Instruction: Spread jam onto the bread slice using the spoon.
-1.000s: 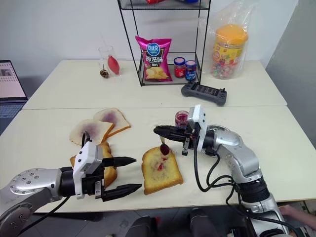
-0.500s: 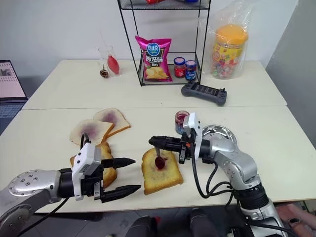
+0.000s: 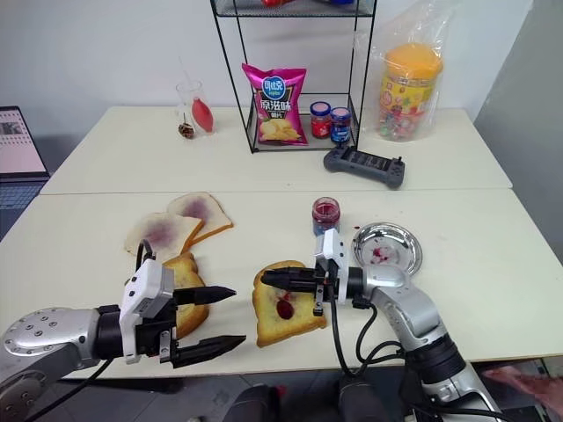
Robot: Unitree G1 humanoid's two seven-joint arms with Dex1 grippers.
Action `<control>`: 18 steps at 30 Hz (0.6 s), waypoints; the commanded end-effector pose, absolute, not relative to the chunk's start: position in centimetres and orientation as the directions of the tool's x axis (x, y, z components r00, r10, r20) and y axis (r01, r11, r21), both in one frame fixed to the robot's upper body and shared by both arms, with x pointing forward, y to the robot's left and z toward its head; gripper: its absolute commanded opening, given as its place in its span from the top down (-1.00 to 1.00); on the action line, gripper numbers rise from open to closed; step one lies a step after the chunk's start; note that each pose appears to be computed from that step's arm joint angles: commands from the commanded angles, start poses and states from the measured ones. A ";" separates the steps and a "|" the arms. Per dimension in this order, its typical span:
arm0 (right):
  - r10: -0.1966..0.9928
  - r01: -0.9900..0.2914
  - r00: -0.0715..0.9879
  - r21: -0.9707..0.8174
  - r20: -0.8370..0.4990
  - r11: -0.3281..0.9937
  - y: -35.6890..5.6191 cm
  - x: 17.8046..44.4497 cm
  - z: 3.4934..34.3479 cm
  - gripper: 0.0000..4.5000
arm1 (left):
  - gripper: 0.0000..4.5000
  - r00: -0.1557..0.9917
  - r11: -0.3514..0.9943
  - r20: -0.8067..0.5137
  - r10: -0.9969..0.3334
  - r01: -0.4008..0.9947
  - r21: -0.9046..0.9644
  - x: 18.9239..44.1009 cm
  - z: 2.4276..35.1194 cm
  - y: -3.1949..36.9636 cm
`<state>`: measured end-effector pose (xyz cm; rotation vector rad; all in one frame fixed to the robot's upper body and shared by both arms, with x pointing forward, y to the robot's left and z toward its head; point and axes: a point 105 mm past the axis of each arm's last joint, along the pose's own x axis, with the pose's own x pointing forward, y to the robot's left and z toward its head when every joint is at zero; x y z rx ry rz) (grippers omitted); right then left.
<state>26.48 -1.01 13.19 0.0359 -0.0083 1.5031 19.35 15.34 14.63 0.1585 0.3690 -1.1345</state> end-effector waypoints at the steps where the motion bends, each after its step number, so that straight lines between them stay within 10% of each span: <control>1: 0.994 -0.995 0.085 -0.036 0.068 0.088 -1.4 27.0 15.6 0.98 | -1.00 0.361 0.400 -0.357 -0.862 0.916 -0.039 19.0 15.3 15.0; 18: 0.979 -0.987 0.150 -0.040 0.139 0.157 -2.0 28.4 18.7 0.98 | -1.00 0.351 0.387 -0.349 -0.869 0.921 -0.038 19.3 15.3 14.7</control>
